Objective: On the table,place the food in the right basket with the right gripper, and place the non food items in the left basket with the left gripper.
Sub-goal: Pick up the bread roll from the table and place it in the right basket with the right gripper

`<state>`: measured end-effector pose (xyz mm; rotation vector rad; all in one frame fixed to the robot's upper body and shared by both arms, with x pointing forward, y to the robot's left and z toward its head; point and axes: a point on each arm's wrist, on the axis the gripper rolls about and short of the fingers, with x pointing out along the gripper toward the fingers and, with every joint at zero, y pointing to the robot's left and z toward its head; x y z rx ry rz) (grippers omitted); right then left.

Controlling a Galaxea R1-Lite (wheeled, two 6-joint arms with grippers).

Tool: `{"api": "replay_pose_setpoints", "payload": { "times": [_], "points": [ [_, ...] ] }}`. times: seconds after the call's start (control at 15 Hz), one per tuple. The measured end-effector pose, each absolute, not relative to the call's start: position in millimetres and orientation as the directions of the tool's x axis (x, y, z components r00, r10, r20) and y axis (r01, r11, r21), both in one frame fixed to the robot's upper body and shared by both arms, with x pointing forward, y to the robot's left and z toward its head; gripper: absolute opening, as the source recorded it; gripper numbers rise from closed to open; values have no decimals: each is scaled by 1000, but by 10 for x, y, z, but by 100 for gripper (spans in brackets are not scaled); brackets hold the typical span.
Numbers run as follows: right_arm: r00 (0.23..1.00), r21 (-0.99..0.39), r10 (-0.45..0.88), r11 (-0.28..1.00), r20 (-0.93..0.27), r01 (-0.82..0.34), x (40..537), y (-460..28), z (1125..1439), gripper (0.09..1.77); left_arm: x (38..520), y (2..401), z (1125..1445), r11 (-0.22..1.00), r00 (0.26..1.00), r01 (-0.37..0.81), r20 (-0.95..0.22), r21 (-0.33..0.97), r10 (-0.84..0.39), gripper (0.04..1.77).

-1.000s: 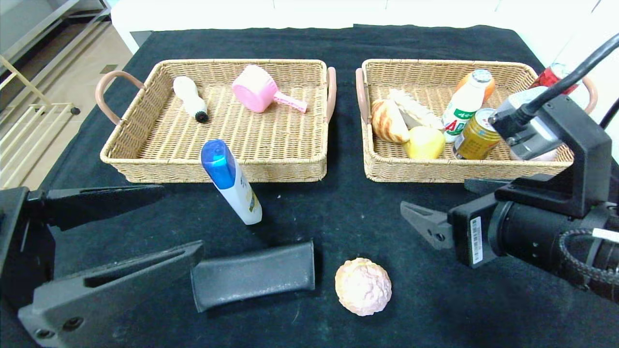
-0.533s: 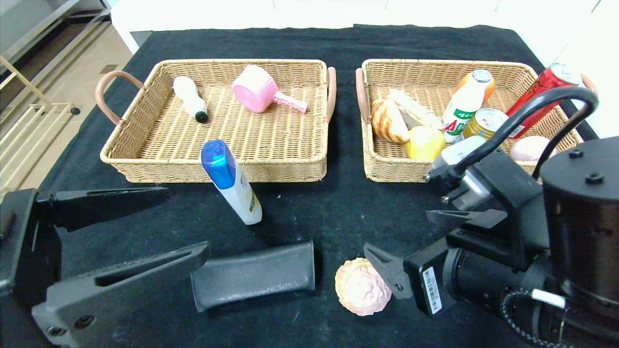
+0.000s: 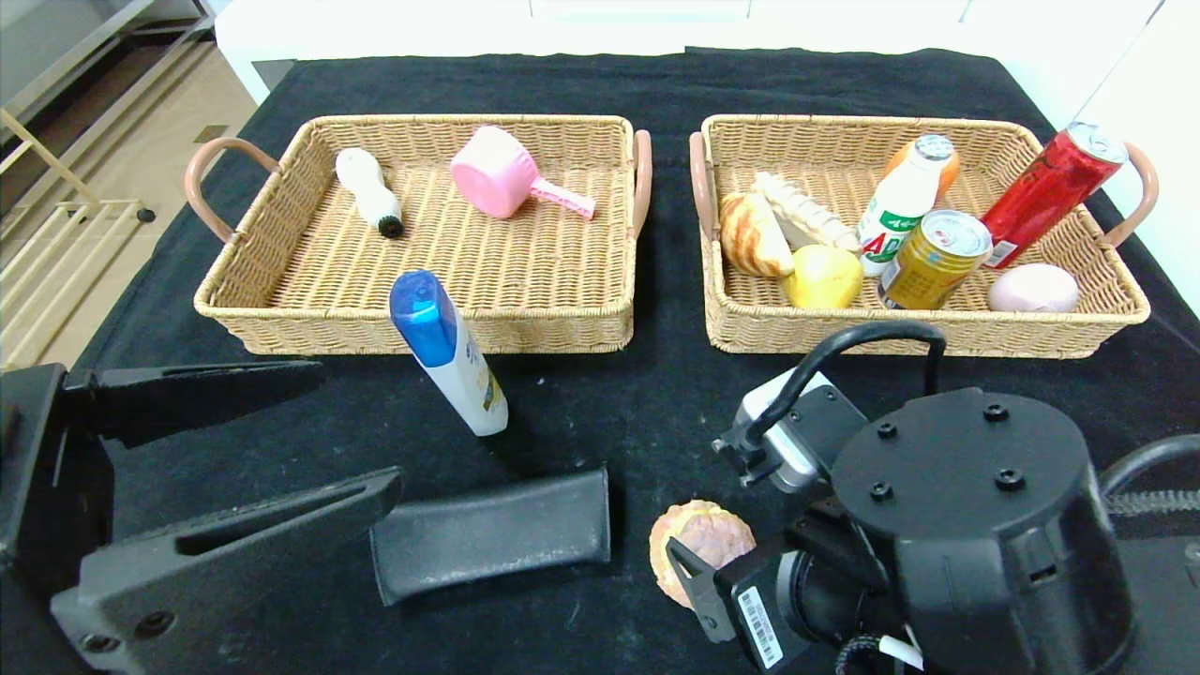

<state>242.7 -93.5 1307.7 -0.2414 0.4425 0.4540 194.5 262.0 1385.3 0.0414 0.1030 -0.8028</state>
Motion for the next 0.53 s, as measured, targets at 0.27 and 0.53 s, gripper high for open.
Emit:
{"api": "replay_pose_setpoints", "payload": {
  "times": [0.27, 0.53],
  "points": [
    [806, -123, 376, 871, -458, -476, 2447, -866, 13028, 170, 1944, 2620, 13854, 694, 690, 720, -108, -2, -716, 172],
    [811, -146, 350, 875, -469, -462, 2478, -808, 12943, 170, 1943, 2620, 13852, 694, 690, 720, -109, -2, -716, 172]
  ]
}}
